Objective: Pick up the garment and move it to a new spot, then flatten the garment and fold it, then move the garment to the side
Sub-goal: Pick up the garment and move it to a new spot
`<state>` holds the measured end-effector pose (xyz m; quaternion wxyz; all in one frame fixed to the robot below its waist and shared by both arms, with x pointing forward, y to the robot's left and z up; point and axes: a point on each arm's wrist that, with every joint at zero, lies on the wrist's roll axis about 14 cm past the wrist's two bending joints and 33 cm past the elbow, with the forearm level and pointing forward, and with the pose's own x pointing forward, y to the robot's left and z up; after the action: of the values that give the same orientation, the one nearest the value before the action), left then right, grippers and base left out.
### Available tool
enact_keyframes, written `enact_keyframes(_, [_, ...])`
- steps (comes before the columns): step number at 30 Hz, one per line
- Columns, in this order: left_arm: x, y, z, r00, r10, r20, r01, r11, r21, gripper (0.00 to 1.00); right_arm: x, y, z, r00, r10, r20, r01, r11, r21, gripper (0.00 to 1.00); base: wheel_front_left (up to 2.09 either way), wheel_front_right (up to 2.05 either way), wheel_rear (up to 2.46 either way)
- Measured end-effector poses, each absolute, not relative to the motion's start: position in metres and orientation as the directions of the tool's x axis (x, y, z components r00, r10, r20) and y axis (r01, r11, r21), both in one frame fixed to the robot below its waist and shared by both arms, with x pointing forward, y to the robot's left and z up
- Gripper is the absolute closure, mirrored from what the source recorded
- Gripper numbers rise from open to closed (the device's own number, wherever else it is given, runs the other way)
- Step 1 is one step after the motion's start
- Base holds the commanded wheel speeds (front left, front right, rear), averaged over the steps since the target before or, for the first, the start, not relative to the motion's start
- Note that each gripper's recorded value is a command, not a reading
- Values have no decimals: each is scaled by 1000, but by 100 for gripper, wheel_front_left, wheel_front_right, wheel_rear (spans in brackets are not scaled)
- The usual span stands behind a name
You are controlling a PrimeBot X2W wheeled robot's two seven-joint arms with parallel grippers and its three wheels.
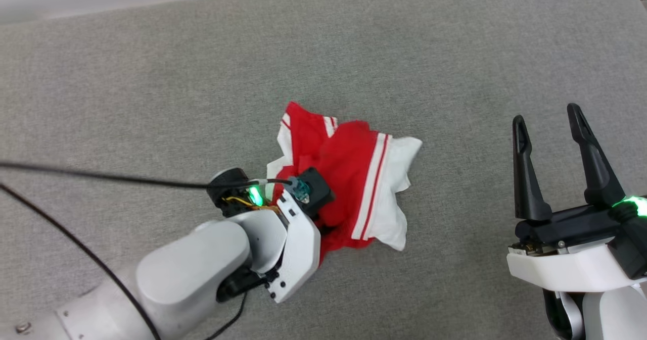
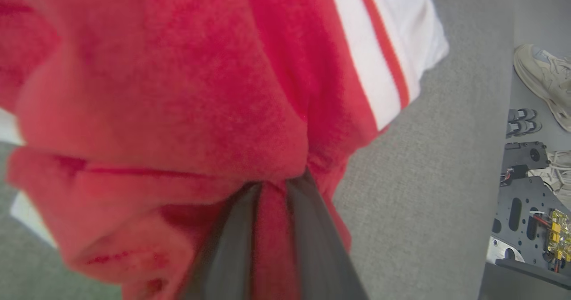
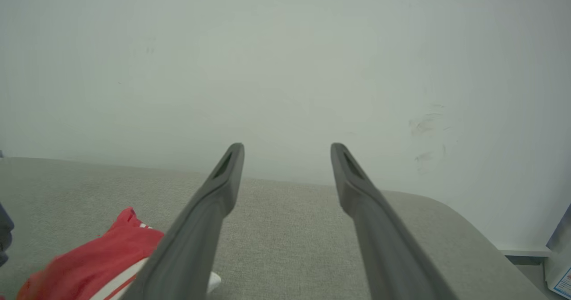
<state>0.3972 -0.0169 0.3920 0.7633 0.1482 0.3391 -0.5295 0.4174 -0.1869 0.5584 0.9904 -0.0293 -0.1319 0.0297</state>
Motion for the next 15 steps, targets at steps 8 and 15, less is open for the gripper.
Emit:
enact_keyframes(8, [407,-28,416,318,-771,-552,886,449,-117,0,415,-182,562,960,80,268,-63,996,-68,0,0,0,0])
enact_keyframes(15, [436,-25,490,562,-782,-269,818,574,38,0,401,-176,567,957,94,276,-80,995,-64,0,0,0,0])
